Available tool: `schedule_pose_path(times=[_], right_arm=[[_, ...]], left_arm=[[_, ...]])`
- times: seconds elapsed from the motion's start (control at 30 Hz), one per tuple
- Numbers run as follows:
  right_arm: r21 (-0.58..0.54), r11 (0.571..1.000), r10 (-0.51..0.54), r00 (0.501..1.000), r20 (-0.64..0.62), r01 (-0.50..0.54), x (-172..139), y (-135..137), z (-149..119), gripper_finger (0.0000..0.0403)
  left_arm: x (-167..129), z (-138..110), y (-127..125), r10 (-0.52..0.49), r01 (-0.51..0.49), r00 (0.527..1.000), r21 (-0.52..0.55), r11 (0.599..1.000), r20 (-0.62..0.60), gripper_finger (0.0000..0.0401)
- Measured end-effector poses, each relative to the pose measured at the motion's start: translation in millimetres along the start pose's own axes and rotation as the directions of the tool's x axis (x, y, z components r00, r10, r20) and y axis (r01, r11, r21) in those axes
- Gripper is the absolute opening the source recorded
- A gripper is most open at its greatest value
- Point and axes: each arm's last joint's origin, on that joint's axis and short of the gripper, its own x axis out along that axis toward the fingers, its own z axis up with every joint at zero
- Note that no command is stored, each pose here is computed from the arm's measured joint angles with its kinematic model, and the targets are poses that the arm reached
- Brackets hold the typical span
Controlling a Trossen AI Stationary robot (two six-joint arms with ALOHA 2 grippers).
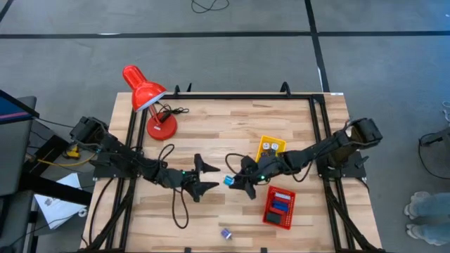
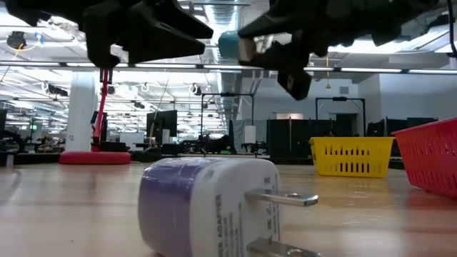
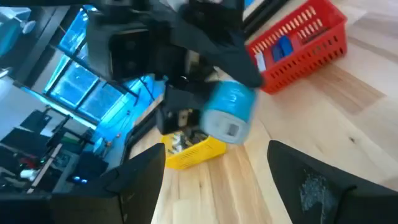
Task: Pick & Place Office items
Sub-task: Put the blue charger adapter into the yellow bin
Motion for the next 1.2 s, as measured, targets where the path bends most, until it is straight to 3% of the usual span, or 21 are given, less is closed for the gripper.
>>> schedule_pose_path(times=[0.2, 0.5, 0.67, 0.93, 1.2], right_arm=[[-0.045, 0.994, 0.097, 0.995, 0.033, -0.095, 16.6, 3.1, 7.4, 0.0129], [-0.020, 0.991, 0.135, 0.991, 0.017, -0.134, 36.1, 1.1, 17.4, 0.0131], [-0.038, 0.983, 0.181, 0.984, 0.005, -0.180, 40.0, 5.0, 24.6, 0.0125], [-0.033, 0.985, 0.169, 0.986, -0.012, -0.169, 40.2, 3.7, 23.0, 0.0128], [-0.066, 0.984, 0.167, 0.986, -0.011, -0.168, 40.1, 3.8, 23.0, 0.0136]], left_arm=[[5.4, -1.6, 4.3, -0.124, 0.126, 0.986, -0.013, 0.992, 0.107, 0.0275], [4.7, 3.0, 5.5, -0.131, 0.138, 0.977, -0.026, 0.990, 0.166, 0.0267], [4.1, 3.4, 4.1, -0.141, 0.147, 0.976, -0.022, 0.989, 0.168, 0.0228], [3.7, 3.6, 2.9, -0.165, 0.170, 0.970, -0.012, 0.985, 0.181, 0.0127], [3.7, 4.0, 2.6, -0.183, 0.190, 0.963, -0.018, 0.982, 0.198, 0.0132]])
